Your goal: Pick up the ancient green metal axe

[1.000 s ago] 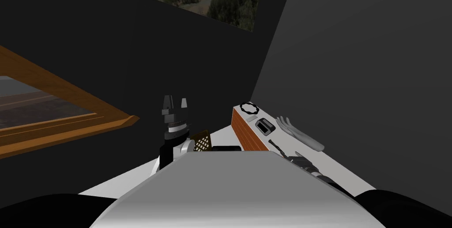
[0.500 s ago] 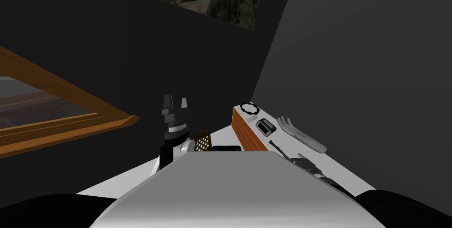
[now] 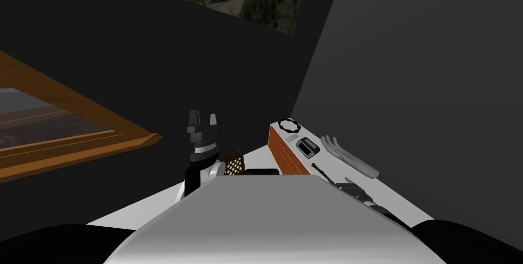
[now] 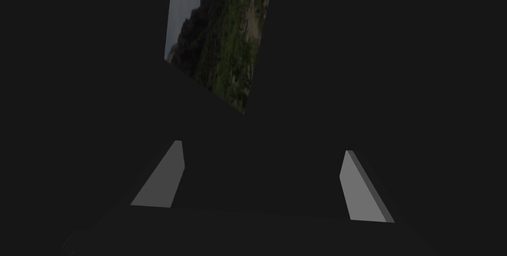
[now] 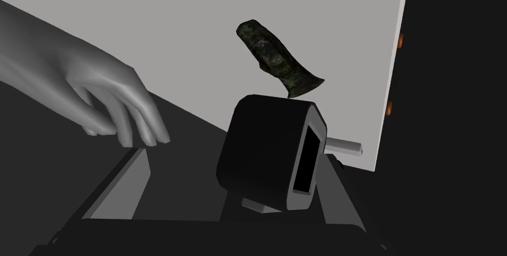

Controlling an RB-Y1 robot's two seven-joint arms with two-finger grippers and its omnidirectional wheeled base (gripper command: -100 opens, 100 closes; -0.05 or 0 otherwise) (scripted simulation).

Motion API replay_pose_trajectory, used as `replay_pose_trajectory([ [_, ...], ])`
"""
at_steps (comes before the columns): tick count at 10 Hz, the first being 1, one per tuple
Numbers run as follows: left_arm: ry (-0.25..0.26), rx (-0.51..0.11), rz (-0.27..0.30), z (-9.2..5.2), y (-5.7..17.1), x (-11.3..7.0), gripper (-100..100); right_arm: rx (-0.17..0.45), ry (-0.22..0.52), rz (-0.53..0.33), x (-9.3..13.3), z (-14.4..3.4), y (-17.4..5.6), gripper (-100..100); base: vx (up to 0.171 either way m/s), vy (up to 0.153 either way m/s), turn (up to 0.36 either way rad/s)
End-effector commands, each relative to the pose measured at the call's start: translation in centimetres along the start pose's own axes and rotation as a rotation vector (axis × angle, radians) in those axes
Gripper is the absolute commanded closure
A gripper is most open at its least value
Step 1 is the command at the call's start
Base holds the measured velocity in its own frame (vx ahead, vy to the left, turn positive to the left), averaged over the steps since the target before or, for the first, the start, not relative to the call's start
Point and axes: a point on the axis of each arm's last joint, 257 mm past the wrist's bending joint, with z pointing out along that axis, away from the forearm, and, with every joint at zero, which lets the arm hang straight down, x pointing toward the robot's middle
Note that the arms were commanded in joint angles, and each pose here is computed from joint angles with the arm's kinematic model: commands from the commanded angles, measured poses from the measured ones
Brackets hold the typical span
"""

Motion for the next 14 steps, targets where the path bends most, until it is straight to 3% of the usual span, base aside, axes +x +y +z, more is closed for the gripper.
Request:
replay_pose_trajectory([
  [1,0.000,0.000,0.000,0.0,0.0,0.0,0,-0.027,0.046,-0.040,2.0,-0.7,1.0,-100,0.047,-0.046,0.151],
  [9,0.000,0.000,0.000,0.0,0.0,0.0,0,-0.145,0.242,-0.187,10.5,-5.1,4.5,-100,0.108,-0.037,0.128],
  [14,0.000,0.000,0.000,0.0,0.0,0.0,0,-0.240,0.377,-0.285,16.3,-9.6,6.6,-100,0.100,-0.050,0.131],
])
